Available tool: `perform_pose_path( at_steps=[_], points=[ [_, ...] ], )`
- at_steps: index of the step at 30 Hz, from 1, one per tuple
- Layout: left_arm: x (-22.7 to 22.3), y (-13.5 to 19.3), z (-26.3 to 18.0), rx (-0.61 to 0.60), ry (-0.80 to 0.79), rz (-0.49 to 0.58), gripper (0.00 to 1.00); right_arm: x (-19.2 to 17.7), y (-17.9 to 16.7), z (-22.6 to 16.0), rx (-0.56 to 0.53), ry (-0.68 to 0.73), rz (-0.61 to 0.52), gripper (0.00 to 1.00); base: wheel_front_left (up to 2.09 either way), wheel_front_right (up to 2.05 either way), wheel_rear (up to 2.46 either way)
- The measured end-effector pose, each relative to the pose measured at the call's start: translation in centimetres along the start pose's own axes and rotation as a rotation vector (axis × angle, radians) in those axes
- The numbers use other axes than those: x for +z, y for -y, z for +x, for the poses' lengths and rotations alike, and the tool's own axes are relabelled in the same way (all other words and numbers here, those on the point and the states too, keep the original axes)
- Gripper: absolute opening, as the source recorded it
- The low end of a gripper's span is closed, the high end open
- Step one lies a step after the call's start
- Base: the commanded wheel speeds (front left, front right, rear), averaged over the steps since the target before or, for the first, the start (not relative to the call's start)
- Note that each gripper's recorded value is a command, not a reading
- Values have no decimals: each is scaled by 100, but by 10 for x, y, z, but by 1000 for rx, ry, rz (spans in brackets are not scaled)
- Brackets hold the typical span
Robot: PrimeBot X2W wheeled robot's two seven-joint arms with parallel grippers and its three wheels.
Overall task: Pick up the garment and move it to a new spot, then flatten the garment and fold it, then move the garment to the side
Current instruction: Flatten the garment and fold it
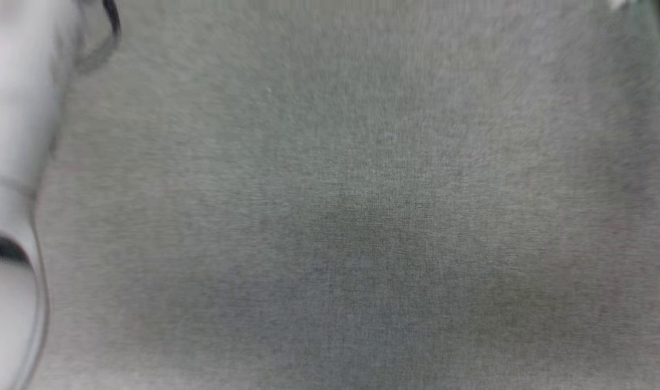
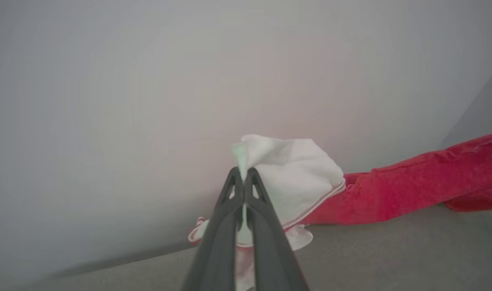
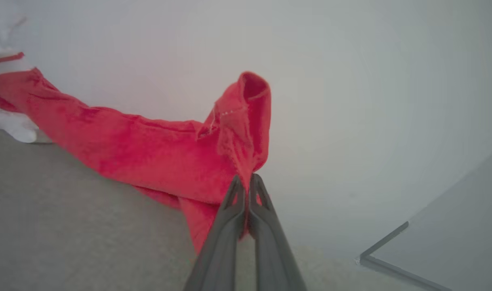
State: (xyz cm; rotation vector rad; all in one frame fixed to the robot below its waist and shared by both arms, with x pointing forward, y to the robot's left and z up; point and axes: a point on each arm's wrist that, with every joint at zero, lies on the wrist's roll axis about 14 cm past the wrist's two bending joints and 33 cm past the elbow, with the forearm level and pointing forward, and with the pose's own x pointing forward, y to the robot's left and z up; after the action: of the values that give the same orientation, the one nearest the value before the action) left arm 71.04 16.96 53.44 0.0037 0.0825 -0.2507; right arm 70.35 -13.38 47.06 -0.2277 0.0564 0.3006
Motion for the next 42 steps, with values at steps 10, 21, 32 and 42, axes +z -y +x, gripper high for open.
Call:
perform_pose_path(
  at_steps=[10,21,32,42],
  points=[
    [-31,3,-128,-37,-107,-88,0,-3,-13,-105,88,-77,84,0,0,0,0],
    [-64,47,-282,15,-207,-216,0,-17,-11,-224,136,-138,93,0,0,0,0],
    [-128,97,-380,94,-477,-450,0,-67,-38,-303,166,-282,177,0,0,0,0],
    [-148,112,-404,123,-618,-531,0,-71,-56,-333,171,-314,233,0,0,0,0]
  ],
)
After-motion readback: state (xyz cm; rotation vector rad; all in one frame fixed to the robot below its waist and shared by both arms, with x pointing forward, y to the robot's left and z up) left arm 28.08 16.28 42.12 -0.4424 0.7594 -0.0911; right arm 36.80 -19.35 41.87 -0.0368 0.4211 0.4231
